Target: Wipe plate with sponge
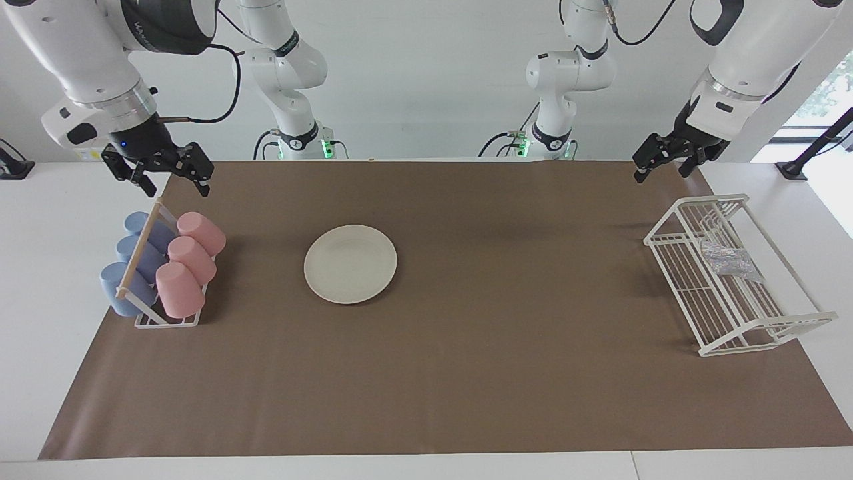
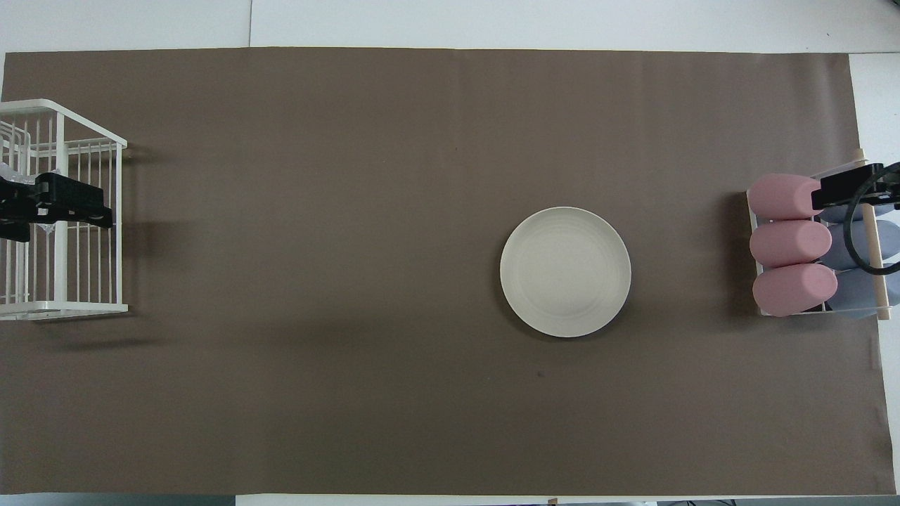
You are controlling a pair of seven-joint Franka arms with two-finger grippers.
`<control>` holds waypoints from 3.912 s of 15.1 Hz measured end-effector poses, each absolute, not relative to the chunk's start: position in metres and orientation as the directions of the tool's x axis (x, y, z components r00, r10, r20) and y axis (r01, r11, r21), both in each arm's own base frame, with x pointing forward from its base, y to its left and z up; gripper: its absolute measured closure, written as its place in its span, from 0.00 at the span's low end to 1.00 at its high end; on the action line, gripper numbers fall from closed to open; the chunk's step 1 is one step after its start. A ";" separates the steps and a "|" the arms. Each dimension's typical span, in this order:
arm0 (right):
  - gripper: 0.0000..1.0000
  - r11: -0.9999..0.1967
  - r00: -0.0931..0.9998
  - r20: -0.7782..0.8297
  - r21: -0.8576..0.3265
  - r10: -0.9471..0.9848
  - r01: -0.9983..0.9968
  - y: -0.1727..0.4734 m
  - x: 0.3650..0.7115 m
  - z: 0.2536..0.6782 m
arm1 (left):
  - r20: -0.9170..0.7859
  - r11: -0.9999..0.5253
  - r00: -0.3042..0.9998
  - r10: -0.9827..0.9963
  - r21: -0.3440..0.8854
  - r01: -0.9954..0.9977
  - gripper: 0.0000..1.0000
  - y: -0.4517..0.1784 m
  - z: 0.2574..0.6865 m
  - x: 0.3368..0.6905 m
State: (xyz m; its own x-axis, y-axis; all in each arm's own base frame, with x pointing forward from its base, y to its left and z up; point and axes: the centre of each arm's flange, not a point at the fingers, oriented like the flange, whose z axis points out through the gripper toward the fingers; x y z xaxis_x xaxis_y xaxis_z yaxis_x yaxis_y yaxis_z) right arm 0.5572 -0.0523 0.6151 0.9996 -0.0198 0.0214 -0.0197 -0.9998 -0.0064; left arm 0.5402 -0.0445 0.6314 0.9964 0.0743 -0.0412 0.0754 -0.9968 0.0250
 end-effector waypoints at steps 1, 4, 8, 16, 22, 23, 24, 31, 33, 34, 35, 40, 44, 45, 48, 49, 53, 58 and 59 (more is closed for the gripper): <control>0.00 -1.000 1.000 0.021 -0.006 -0.020 -0.020 -0.052 0.557 0.615 | -0.039 -0.997 0.996 0.075 0.025 0.076 0.00 -0.044 0.632 0.540; 0.00 -1.000 1.000 0.021 -0.006 -0.019 -0.018 -0.052 0.557 0.615 | -0.036 -0.996 0.996 0.081 0.026 0.082 0.00 -0.044 0.632 0.541; 0.00 -1.000 1.000 0.021 -0.006 -0.016 -0.015 -0.050 0.557 0.615 | -0.023 -0.995 0.995 0.093 0.028 0.094 0.00 -0.044 0.633 0.542; 0.00 -1.000 1.000 0.021 -0.007 -0.008 -0.008 -0.046 0.558 0.615 | -0.028 -0.990 0.990 0.136 0.026 0.137 0.00 -0.045 0.628 0.543; 0.00 -1.000 1.000 0.021 -0.007 -0.006 -0.006 -0.044 0.558 0.615 | 0.011 -0.977 0.979 0.205 -0.051 0.205 0.00 -0.042 0.615 0.547; 0.00 -1.000 1.000 0.021 -0.007 -0.006 -0.006 -0.044 0.558 0.615 | 0.023 -0.974 0.980 0.197 -0.108 0.199 0.00 -0.039 0.611 0.547; 0.00 -1.000 1.000 0.021 -0.007 -0.006 -0.006 -0.044 0.558 0.615 | 0.039 -0.968 0.983 0.182 -0.169 0.186 0.00 -0.038 0.604 0.549; 0.00 -1.000 1.000 0.017 -0.007 -0.006 -0.006 -0.044 0.558 0.614 | 0.110 -0.802 0.992 0.065 -0.585 0.118 0.00 -0.033 0.503 0.591; 0.00 -1.000 1.000 0.015 -0.007 -0.006 -0.006 -0.044 0.557 0.613 | 0.110 -0.758 0.994 0.021 -0.646 0.088 0.00 -0.032 0.477 0.605; 0.00 -1.000 1.000 0.013 -0.007 -0.006 -0.006 -0.044 0.557 0.613 | 0.107 -0.742 0.994 0.004 -0.666 0.075 0.00 -0.031 0.469 0.609; 0.00 -1.000 1.000 0.010 -0.008 -0.010 -0.010 -0.044 0.557 0.611 | 0.103 -0.732 0.995 -0.008 -0.678 0.064 0.00 -0.031 0.463 0.612; 0.00 -0.992 0.992 0.003 -0.011 -0.123 -0.123 -0.044 0.557 0.609 | 0.093 -0.696 0.995 -0.028 -0.717 0.048 0.00 -0.029 0.435 0.618; 0.00 -0.980 0.980 0.000 -0.011 -0.200 -0.200 -0.044 0.556 0.608 | 0.095 -0.672 0.995 -0.034 -0.739 0.048 0.00 -0.022 0.420 0.615; 0.00 -0.975 0.975 -0.004 -0.011 -0.222 -0.222 -0.044 0.556 0.608 | 0.096 -0.672 0.995 -0.030 -0.739 0.051 0.00 -0.020 0.418 0.615; 0.00 -0.940 0.940 -0.012 -0.015 -0.341 -0.341 -0.022 0.557 0.607 | 0.100 -0.674 0.995 -0.024 -0.736 0.058 0.04 -0.013 0.417 0.615; 0.00 -0.924 0.924 -0.013 -0.015 -0.383 -0.383 -0.003 0.557 0.607 | 0.100 -0.674 0.995 -0.023 -0.736 0.059 0.09 -0.012 0.417 0.615; 0.00 -0.846 0.846 -0.013 -0.014 -0.532 -0.533 0.062 0.554 0.608 | 0.105 -0.675 0.994 -0.019 -0.735 0.065 0.34 -0.012 0.416 0.615; 0.00 -0.697 0.697 -0.001 -0.034 -0.717 -0.717 0.115 0.547 0.612 | 0.124 -0.678 0.992 -0.007 -0.730 0.087 0.94 -0.010 0.417 0.616; 0.00 -0.666 0.666 -0.003 -0.034 -0.746 -0.746 0.121 0.546 0.613 | 0.127 -0.679 0.992 -0.007 -0.729 0.088 0.96 -0.010 0.417 0.616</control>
State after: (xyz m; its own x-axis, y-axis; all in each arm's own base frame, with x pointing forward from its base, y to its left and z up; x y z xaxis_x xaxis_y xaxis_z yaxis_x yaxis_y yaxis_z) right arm 0.5457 0.1206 0.6127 0.6661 -0.7459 -0.0028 -0.7455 -0.6656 -0.0345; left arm 0.6162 -0.0105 0.4167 0.9919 -0.0069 0.1267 0.0884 -0.6787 -0.7291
